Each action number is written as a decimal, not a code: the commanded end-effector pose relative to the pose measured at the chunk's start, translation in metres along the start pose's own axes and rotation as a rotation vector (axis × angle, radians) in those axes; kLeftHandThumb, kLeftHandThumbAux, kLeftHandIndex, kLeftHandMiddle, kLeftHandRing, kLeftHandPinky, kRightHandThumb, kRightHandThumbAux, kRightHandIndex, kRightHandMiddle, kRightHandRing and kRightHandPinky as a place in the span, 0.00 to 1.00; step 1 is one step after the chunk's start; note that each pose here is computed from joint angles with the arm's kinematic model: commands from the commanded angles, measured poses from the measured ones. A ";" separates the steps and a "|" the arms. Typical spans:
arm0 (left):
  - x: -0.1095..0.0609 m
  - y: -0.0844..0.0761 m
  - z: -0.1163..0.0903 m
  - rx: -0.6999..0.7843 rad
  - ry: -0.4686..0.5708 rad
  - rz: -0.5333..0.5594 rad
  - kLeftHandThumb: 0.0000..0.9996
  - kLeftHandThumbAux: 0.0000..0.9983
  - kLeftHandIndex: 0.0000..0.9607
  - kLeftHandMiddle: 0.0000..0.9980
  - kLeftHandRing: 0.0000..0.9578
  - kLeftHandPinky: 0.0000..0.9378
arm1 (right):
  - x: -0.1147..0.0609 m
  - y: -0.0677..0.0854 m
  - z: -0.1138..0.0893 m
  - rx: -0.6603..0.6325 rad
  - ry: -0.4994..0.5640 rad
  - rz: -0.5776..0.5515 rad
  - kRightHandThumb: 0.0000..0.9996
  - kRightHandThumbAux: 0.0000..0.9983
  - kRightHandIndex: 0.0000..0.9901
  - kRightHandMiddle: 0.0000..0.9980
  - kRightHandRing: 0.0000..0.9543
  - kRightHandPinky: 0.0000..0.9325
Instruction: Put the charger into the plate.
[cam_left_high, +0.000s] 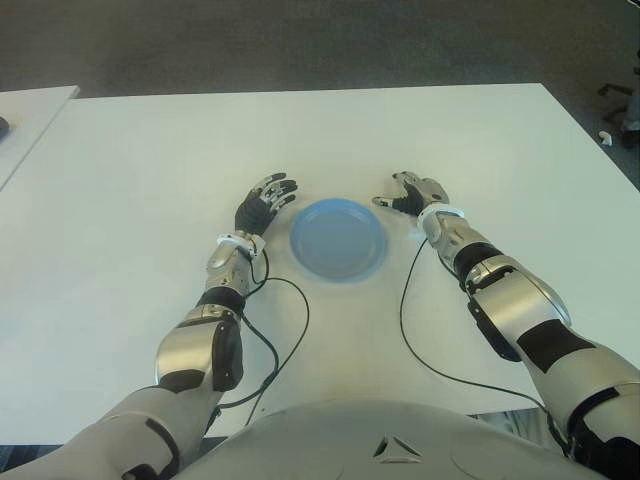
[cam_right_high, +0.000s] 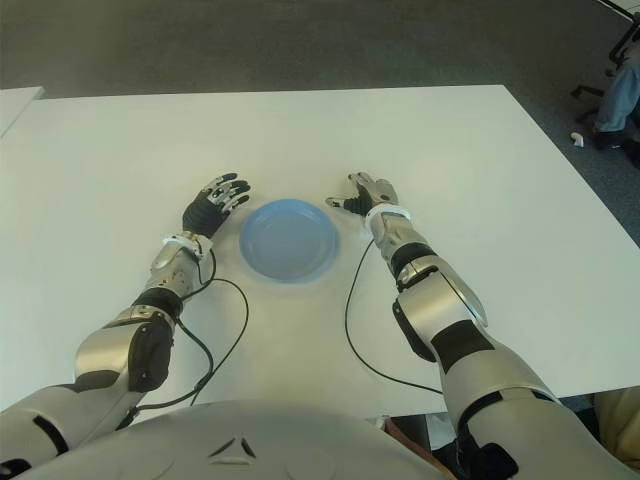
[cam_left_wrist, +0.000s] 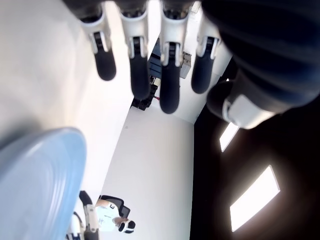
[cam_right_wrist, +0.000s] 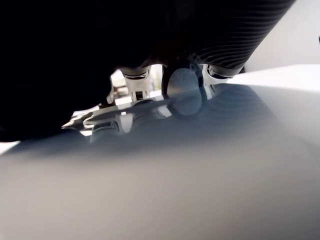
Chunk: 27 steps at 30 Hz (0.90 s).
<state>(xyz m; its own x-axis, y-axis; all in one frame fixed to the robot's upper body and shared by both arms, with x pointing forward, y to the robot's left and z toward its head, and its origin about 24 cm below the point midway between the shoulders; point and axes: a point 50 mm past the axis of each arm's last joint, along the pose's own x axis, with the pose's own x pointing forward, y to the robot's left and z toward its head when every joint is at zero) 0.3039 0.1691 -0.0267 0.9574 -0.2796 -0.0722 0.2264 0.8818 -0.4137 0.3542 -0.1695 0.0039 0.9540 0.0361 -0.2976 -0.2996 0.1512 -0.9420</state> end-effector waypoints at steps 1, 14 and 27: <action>-0.010 0.005 -0.012 -0.018 0.049 0.009 0.00 0.59 0.30 0.35 0.29 0.20 | -0.016 0.042 -0.014 -0.033 0.054 0.152 0.21 0.24 0.00 0.00 0.00 0.00; -0.011 0.006 -0.011 0.005 0.046 0.007 0.00 0.58 0.33 0.36 0.29 0.19 | -0.018 0.046 -0.019 -0.040 0.065 0.178 0.13 0.29 0.00 0.00 0.00 0.00; -0.010 0.007 -0.010 -0.017 0.046 0.020 0.00 0.58 0.31 0.36 0.33 0.29 | -0.017 0.040 -0.021 0.006 0.077 0.141 0.14 0.33 0.00 0.00 0.00 0.00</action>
<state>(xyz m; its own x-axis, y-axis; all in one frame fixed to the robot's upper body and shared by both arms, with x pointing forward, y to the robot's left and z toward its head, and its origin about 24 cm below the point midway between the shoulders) 0.3018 0.1710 -0.0274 0.9557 -0.2874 -0.0633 0.2381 0.8815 -0.4078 0.3532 -0.1731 0.0026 0.9498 0.0276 -0.3116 -0.3122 0.1428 -0.9392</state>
